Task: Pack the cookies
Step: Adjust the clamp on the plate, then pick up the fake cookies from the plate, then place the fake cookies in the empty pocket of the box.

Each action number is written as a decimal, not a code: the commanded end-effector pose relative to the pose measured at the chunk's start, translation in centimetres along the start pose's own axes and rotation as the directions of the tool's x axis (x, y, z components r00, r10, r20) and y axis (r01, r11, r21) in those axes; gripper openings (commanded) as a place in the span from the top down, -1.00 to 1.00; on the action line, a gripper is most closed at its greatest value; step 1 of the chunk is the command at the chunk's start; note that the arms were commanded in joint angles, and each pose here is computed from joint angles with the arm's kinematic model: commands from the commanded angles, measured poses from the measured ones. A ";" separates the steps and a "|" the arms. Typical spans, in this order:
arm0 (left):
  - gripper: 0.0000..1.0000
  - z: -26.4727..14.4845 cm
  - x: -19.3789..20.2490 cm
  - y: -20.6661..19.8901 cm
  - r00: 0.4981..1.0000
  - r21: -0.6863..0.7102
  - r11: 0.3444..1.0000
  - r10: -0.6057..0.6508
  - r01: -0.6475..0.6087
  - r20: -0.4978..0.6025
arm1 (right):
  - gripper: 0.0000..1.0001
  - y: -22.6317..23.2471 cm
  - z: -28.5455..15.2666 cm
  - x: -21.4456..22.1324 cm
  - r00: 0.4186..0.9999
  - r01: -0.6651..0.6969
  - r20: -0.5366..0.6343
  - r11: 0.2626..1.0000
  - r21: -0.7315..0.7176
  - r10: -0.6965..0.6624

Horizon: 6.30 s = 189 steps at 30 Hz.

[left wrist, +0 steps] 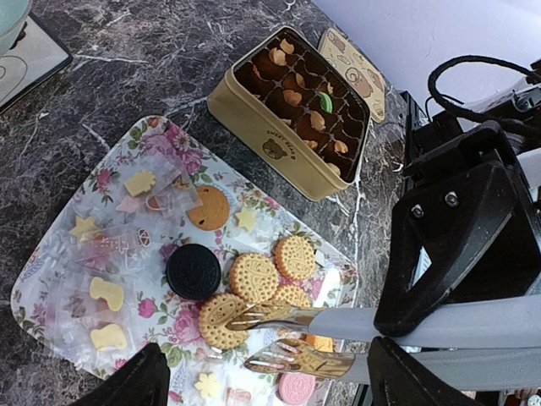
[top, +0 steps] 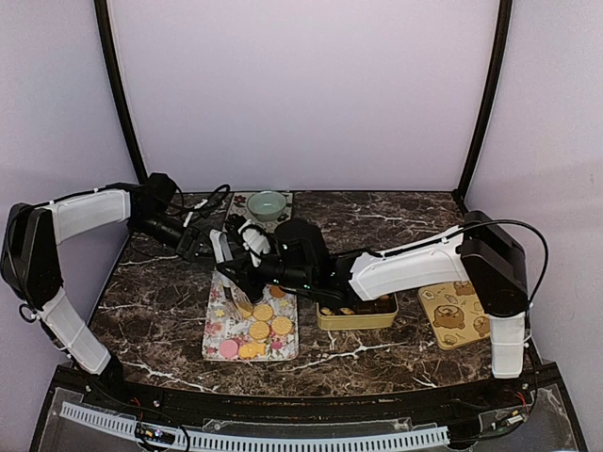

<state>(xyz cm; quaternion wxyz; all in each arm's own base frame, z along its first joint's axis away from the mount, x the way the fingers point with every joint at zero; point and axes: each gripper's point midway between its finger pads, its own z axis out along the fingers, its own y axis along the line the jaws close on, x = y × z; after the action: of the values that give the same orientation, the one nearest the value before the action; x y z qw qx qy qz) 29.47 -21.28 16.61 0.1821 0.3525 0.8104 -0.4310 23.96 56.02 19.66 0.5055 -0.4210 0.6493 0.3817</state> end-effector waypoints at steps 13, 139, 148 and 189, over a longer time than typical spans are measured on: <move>-0.66 0.7 -0.2 -3.7 0.998 0.096 0.994 0.061 -0.061 -0.001 | 0.17 -0.8 1.7 -0.8 1.000 -0.009 -0.007 0.999 0.032 0.009; -0.97 -8.6 -0.3 0.0 0.993 -0.270 0.962 0.066 -0.039 0.094 | 0.58 -5.5 -10.5 -7.5 0.935 0.097 0.275 0.908 0.407 -0.223; -0.97 -8.5 -0.3 0.0 0.994 -0.255 0.966 0.060 -0.034 0.096 | 0.58 -7.0 -17.2 -6.3 0.955 0.082 0.211 0.870 0.487 -0.208; -0.97 -7.9 0.0 -0.1 0.995 -0.214 0.977 0.026 -0.004 0.099 | 0.17 -9.3 -27.4 -0.7 0.992 0.040 0.068 0.797 0.603 -0.102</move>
<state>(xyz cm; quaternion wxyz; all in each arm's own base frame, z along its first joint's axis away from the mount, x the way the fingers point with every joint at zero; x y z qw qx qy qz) 29.79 -14.74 20.36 0.2639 0.3167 0.8425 -0.3469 23.21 27.96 22.67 0.6372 -0.2586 0.7094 0.1546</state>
